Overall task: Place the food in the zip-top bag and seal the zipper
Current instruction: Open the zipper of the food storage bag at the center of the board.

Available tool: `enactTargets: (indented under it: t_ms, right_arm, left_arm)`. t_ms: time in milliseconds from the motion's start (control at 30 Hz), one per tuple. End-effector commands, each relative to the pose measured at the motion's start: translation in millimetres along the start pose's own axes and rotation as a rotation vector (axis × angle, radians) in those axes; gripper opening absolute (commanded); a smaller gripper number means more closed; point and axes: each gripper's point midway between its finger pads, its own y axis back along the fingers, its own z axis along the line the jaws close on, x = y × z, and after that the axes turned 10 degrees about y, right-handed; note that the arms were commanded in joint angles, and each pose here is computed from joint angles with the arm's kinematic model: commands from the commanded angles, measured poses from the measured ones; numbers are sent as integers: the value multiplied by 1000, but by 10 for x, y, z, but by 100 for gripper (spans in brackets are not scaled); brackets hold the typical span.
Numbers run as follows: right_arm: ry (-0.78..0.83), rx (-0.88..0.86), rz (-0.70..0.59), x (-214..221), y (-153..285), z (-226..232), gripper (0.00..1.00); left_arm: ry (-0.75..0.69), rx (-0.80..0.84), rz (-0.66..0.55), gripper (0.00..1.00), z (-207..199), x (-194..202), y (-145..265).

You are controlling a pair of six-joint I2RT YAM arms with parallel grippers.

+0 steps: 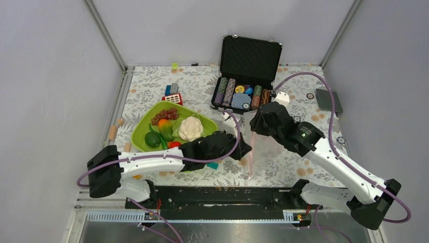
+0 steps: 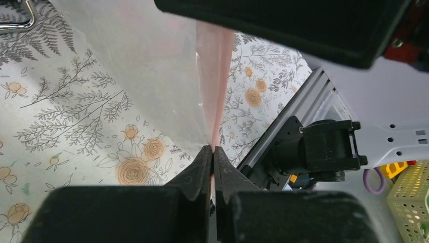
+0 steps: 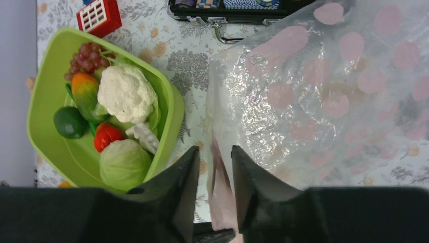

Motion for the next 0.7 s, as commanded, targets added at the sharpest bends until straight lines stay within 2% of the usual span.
enactTargets:
  t_ms: [0, 100, 200, 433, 667]
  right_arm:
    - [52, -132, -63, -88, 141, 150, 52]
    - [93, -166, -105, -101, 241, 99, 80]
    - [134, -195, -162, -80, 394, -32, 97]
    - [272, -500, -144, 476, 705, 20, 97]
    - [329, -697, 10, 1088, 826, 57, 94]
  left_arm:
    - [24, 153, -81, 0, -355, -233, 83]
    - [43, 144, -86, 0, -331, -247, 120]
    - [70, 177, -91, 0, -361, -272, 181]
    - [156, 316, -86, 0, -469, -354, 338]
    - [188, 308, -97, 0, -446, -413, 303]
